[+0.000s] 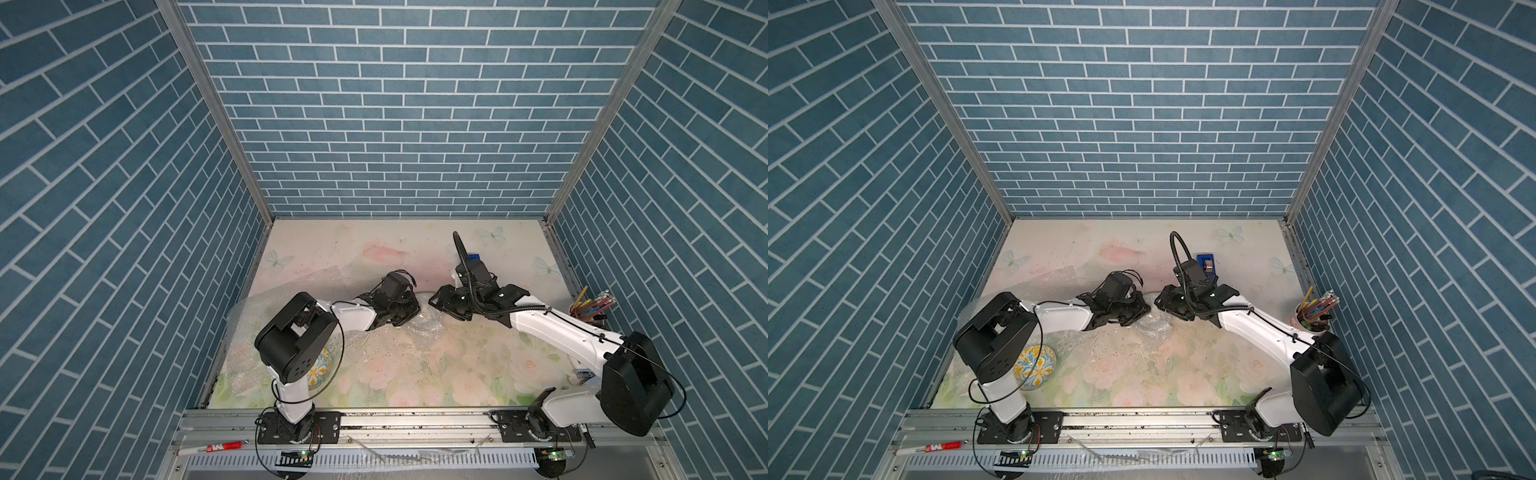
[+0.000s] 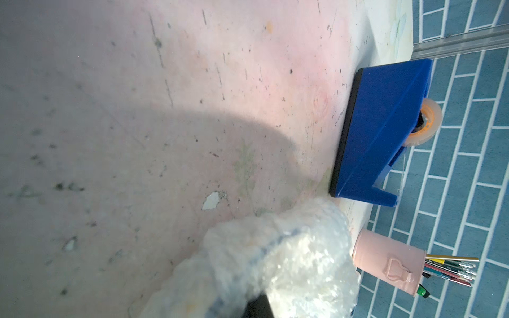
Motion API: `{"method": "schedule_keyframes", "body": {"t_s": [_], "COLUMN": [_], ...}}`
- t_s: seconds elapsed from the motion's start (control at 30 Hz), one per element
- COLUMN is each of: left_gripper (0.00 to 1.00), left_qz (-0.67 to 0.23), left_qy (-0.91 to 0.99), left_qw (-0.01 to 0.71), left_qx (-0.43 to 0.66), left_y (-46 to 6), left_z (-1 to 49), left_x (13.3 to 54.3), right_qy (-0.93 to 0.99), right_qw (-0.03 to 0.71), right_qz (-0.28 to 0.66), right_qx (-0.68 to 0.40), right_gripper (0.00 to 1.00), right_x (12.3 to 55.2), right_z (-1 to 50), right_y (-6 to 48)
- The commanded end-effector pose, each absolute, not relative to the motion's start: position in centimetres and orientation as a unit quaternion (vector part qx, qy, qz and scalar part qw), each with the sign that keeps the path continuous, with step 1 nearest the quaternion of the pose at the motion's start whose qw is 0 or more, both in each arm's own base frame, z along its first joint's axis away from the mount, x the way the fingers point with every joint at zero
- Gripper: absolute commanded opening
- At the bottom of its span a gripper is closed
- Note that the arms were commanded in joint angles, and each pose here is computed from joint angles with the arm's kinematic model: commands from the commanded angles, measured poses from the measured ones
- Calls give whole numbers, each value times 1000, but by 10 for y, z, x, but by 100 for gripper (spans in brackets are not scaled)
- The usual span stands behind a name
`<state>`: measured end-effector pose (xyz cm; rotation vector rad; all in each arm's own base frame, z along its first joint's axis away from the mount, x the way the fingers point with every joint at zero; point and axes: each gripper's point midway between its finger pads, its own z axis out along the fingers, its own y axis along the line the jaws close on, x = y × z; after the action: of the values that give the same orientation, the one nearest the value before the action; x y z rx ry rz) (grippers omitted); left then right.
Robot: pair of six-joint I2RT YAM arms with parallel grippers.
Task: Wrap bowls in bubble wrap
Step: Stick the tape on the bubble wrap.
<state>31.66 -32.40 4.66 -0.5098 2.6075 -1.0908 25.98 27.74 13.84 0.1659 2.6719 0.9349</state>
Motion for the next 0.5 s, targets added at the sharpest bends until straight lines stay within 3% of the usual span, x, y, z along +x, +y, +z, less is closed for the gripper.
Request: {"method": "schedule_keyframes", "body": {"t_s": [0.0,0.07,0.47], "left_gripper": [5,5,7], "left_qz": [-370,-384,-415], "left_qy": [906,900,886], "left_qw": [111,124,141], "left_qx": [-174,-164,-151], "left_y": [-322,-327,-337], "left_z": [38,55,79], "left_x": [305,309,315], "right_qy": [938,941,962], "right_qw": [143,131,93], "right_qz": [316,310,252], "right_qx": [32,32,45], "right_gripper": [23,2,0], "right_x": [255,255,249], "right_z": [133,124,56], "right_y": [287,293,287]}}
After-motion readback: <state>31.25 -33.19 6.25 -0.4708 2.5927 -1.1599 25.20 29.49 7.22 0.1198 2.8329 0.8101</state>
